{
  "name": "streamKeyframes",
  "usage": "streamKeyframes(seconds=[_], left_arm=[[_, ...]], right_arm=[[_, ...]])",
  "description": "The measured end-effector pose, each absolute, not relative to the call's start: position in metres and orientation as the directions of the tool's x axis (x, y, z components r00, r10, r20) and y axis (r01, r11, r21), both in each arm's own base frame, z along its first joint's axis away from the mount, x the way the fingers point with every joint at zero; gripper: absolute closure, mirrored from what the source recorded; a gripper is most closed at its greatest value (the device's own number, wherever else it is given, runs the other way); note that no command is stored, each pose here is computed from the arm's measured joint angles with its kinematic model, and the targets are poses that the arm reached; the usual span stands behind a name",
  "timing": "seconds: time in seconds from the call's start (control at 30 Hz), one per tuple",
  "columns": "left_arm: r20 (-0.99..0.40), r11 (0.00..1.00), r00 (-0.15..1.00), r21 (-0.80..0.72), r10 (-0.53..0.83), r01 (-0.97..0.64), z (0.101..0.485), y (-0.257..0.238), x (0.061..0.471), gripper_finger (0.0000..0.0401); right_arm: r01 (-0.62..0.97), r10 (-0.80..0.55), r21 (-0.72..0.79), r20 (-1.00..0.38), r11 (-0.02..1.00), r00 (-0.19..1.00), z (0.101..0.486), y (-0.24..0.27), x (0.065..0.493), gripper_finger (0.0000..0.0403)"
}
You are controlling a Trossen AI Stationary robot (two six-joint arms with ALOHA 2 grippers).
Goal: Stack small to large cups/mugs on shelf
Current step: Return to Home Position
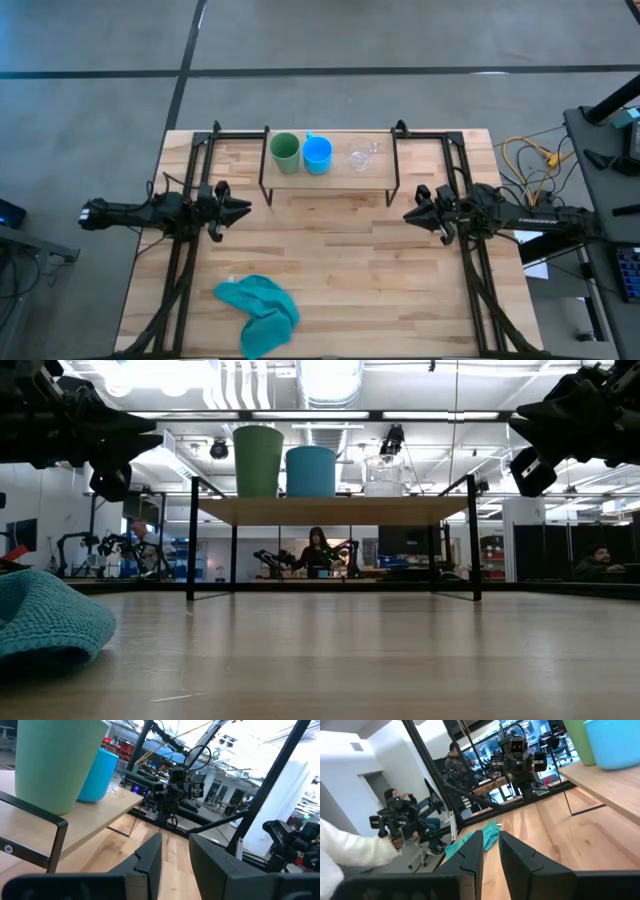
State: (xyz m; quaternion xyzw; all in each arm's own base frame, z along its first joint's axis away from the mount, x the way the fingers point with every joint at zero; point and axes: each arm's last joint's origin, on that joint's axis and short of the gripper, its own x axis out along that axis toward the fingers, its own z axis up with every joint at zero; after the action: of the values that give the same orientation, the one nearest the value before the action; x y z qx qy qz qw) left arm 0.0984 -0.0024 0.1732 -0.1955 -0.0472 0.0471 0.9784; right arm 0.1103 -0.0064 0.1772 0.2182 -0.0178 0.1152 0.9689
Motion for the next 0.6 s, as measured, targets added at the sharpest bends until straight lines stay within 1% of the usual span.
streamKeyframes(seconds=[0.6], left_arm=[[0.065, 0.919, 0.992, -0.387, 0.110, -0.077, 0.1721, -0.0025, 0.0995, 0.0317]], right_arm=[[-0.227, 0.212, 0.422, 0.083, 0.878, 0.974, 0.1770, -0.0065, 0.1104, 0.0346]])
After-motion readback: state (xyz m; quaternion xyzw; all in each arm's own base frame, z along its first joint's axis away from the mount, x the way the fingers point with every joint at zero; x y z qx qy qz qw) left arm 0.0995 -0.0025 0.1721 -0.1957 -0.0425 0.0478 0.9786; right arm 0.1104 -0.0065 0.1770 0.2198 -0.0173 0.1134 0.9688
